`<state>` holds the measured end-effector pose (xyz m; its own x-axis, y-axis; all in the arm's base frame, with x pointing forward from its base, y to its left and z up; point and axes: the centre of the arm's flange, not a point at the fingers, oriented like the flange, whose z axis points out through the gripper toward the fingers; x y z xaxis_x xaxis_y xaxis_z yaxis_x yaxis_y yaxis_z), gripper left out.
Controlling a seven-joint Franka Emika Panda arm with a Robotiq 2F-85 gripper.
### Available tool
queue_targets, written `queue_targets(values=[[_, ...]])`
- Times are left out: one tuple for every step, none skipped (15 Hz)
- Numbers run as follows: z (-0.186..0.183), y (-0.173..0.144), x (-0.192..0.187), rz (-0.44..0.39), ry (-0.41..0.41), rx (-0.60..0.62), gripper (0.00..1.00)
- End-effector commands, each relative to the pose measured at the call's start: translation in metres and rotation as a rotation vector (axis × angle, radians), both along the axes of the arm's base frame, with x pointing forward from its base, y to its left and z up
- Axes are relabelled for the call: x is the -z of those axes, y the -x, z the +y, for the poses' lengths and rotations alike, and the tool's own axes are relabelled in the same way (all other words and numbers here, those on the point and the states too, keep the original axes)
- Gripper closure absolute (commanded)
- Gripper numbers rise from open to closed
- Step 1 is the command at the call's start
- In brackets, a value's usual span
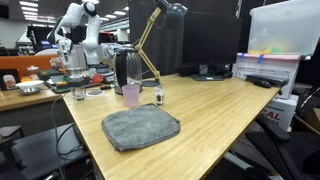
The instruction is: Press the button to open the kettle lid.
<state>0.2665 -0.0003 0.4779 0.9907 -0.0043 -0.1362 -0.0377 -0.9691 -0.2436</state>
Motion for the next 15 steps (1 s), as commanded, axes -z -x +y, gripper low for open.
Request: queue_targets(values=[[0.0, 0.0, 0.0, 0.0, 0.0, 0.0, 0.0], [0.0, 0.0, 0.0, 0.0, 0.0, 0.0, 0.0], [0.001, -0.002, 0.002, -0.003, 0.004, 0.006, 0.0], [0.003, -0.005, 0.005, -0.015, 0.011, 0.02, 0.0], [0.006, -0.009, 0.008, -0.003, 0.007, 0.02, 0.0], [0.009, -0.014, 0.011, -0.023, 0.025, 0.02, 0.0], [0.012, -0.019, 0.014, -0.034, 0.036, 0.024, 0.0], [0.016, -0.029, 0.017, -0.063, 0.061, 0.036, 0.0], [0.02, -0.039, 0.02, -0.091, 0.081, 0.049, 0.0], [0.026, -0.053, 0.022, -0.148, 0.117, 0.064, 0.0], [0.032, -0.066, 0.023, -0.207, 0.142, 0.076, 0.0], [0.038, -0.083, 0.025, -0.271, 0.171, 0.085, 0.0], [0.043, -0.097, 0.026, -0.322, 0.192, 0.095, 0.0], [0.045, -0.109, 0.028, -0.356, 0.191, 0.116, 0.0], [0.042, -0.081, 0.022, -0.326, 0.154, 0.084, 0.0]])
